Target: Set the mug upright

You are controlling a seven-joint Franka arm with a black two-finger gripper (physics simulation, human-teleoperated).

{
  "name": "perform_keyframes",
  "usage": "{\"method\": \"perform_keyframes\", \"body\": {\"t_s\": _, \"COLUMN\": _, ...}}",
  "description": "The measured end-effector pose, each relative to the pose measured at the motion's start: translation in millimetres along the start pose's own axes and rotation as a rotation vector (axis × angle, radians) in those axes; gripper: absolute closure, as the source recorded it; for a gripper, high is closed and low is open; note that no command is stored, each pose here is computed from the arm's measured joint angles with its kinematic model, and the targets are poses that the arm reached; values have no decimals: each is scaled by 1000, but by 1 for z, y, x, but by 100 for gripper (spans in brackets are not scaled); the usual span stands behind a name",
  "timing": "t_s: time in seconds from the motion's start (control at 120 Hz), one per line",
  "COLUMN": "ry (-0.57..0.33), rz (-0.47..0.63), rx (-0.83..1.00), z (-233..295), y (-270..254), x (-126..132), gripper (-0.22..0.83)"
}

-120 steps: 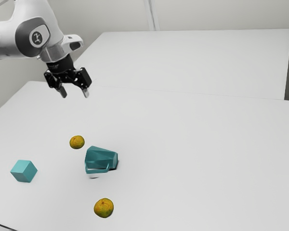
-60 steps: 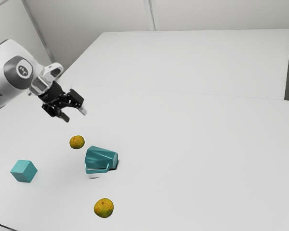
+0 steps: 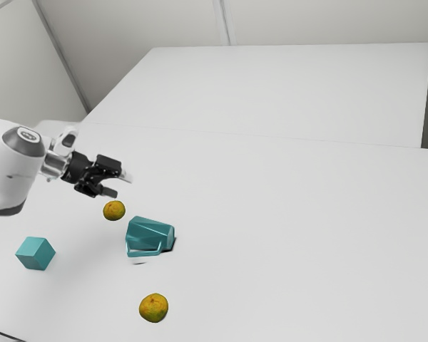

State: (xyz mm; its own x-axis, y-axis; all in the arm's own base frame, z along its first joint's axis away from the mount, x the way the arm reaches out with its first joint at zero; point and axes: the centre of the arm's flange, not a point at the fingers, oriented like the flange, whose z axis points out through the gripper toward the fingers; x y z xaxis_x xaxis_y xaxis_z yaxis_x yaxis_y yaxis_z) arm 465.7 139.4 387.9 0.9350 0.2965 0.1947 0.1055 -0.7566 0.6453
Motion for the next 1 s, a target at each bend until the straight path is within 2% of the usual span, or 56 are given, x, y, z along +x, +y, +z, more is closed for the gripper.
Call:
{"method": "perform_keyframes", "body": {"t_s": 0.675, "ry": -147, "rz": -43, "rx": -140, "z": 53, "y": -73, "x": -28, "gripper": 3}}
{"method": "perform_keyframes", "body": {"t_s": 1.0, "ry": -112, "rz": -41, "rx": -268, "z": 74, "y": -80, "x": -33, "gripper": 4}}
